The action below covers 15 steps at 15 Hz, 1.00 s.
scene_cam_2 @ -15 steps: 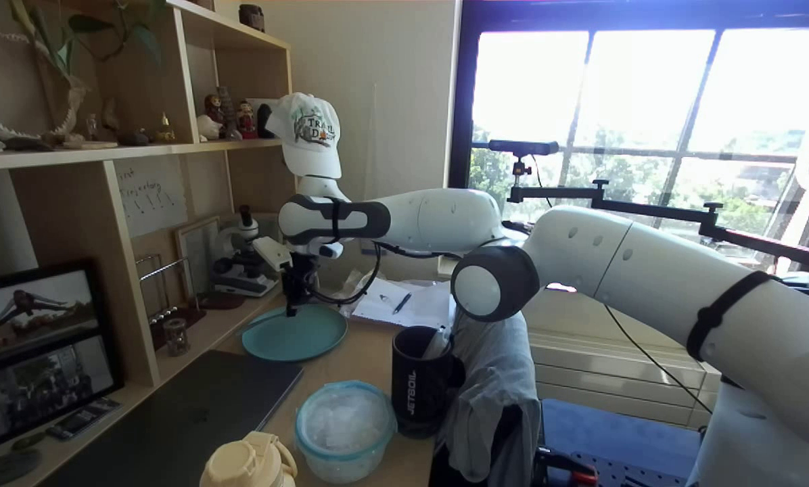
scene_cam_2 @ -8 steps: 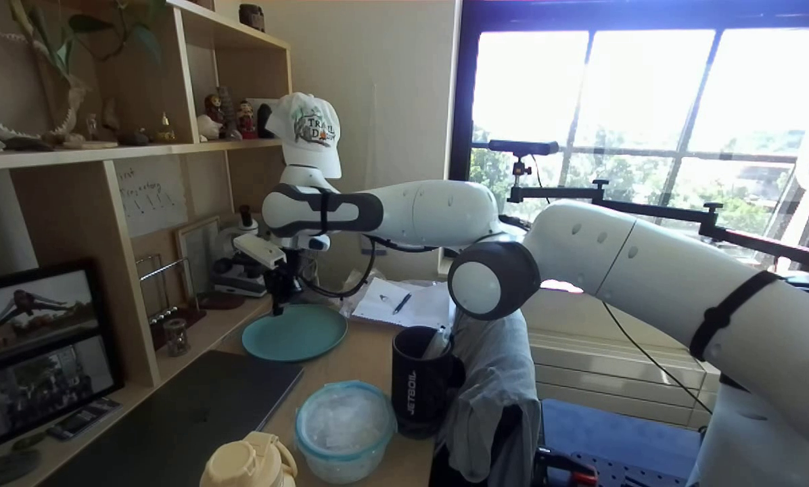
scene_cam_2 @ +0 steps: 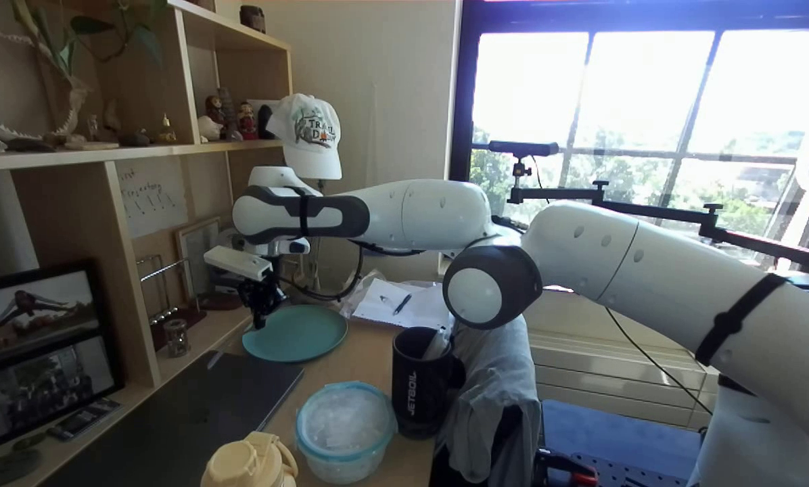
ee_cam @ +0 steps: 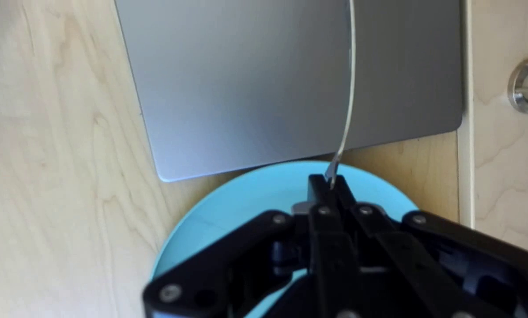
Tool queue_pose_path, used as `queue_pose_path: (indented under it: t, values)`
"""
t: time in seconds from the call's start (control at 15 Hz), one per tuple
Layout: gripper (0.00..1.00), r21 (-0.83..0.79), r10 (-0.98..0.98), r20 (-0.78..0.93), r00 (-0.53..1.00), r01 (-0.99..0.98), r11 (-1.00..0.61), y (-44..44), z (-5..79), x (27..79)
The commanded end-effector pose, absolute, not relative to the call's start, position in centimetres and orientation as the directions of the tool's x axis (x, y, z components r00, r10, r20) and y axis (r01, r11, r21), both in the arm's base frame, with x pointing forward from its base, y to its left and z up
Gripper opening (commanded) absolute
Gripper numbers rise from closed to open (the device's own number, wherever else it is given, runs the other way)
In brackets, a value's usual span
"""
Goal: Move the fork from the green plate and put it in the bowl
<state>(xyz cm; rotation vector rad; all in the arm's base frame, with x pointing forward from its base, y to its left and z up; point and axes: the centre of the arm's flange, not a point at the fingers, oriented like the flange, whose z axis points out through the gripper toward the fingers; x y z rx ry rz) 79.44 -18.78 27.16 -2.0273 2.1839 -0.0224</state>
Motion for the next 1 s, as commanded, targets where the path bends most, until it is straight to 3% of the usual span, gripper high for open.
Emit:
queue_pose_path:
  t: [0.0, 0.93]
  values:
    - [0.01, -0.102, -0.997, -0.068, 0.039, -0.994, -0.032, -15.6, 28.1, 78.7]
    - [0.01, -0.157, -0.912, -0.191, 0.364, -0.928, -0.338, -6.9, 26.4, 79.1]
